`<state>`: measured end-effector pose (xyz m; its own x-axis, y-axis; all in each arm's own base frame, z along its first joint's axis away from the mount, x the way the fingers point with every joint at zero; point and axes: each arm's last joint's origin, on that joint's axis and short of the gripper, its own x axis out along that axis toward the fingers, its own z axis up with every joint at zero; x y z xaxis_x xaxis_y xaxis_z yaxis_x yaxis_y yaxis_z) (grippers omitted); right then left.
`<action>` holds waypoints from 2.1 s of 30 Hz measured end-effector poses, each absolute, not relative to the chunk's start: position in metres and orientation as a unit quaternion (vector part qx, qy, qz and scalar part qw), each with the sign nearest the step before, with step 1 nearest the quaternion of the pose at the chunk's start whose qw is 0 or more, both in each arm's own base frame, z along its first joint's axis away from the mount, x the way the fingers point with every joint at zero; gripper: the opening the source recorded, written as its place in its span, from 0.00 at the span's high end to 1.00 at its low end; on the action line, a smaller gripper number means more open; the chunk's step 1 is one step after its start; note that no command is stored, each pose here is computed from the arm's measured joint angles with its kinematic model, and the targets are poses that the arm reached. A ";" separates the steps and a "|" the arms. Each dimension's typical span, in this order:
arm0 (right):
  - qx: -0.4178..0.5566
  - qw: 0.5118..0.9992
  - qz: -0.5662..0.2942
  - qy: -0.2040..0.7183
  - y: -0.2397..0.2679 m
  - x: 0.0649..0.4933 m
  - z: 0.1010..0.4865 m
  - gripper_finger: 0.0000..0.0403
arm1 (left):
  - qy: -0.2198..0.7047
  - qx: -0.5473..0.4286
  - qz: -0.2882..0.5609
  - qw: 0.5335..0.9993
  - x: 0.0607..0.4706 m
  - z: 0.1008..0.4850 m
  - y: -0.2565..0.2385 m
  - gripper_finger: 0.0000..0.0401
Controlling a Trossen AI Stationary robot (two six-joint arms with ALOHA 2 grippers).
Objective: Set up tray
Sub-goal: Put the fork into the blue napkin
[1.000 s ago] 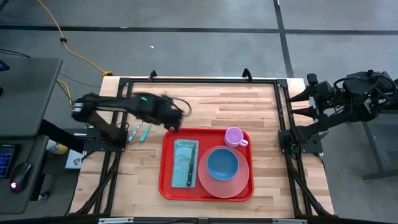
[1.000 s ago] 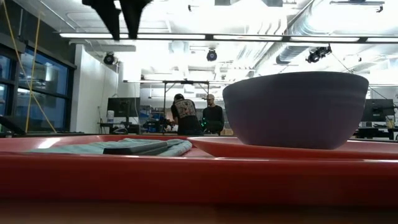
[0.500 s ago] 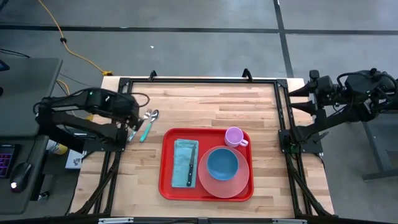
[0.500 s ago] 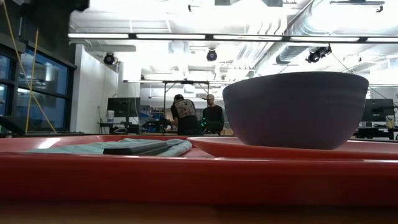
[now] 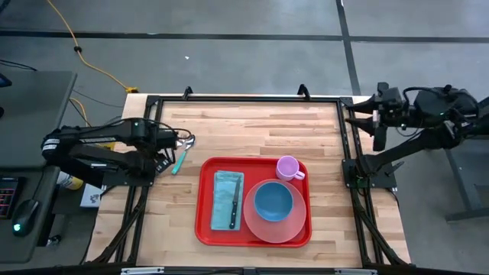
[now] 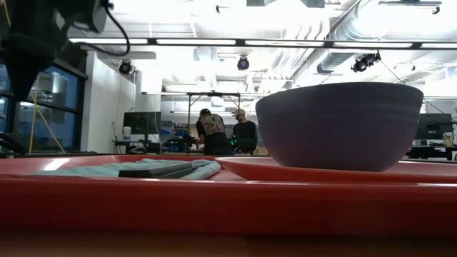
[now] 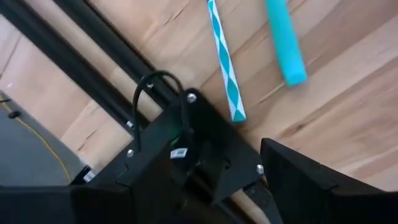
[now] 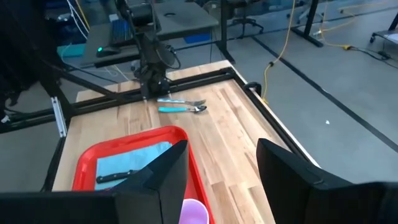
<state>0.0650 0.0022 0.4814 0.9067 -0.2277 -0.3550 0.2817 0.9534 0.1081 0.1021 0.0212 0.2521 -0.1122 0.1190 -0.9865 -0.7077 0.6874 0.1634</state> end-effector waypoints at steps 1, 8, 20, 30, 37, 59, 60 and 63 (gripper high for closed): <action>0.079 0.972 -0.132 0.176 0.003 0.068 0.481 0.58 | 0.669 -0.221 0.328 0.629 0.103 0.249 0.023 0.30; 0.070 0.971 -0.134 0.187 0.009 0.098 0.481 0.58 | 0.629 -0.198 0.333 0.674 0.123 0.246 0.043 0.37; 0.073 0.964 -0.137 0.216 0.017 0.129 0.474 0.58 | 0.667 -0.201 0.298 0.653 0.160 0.211 0.074 0.36; 0.089 0.966 -0.132 0.206 0.017 0.129 0.476 0.58 | 0.684 -0.215 0.287 0.635 0.180 0.187 0.082 0.32; 0.091 0.967 -0.127 0.202 0.018 0.130 0.477 0.58 | 0.701 -0.208 0.307 0.609 0.182 0.178 0.084 0.32; 0.095 0.968 -0.109 0.203 0.019 0.130 0.477 0.58 | 0.694 -0.265 0.313 0.592 0.155 0.140 0.089 0.34; 0.096 0.968 -0.109 0.203 0.019 0.130 0.477 0.58 | 0.692 -0.271 0.314 0.591 0.153 0.139 0.090 0.35; 0.096 0.968 -0.109 0.203 0.019 0.130 0.477 0.58 | 0.691 -0.285 0.312 0.586 0.149 0.138 0.093 0.36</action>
<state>0.1303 0.0187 0.4774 0.8935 -0.1725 -0.4146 0.2503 0.9578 0.1411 0.1492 0.0934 0.1375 -0.1498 -0.0279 -0.9883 -0.7605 0.6420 0.0971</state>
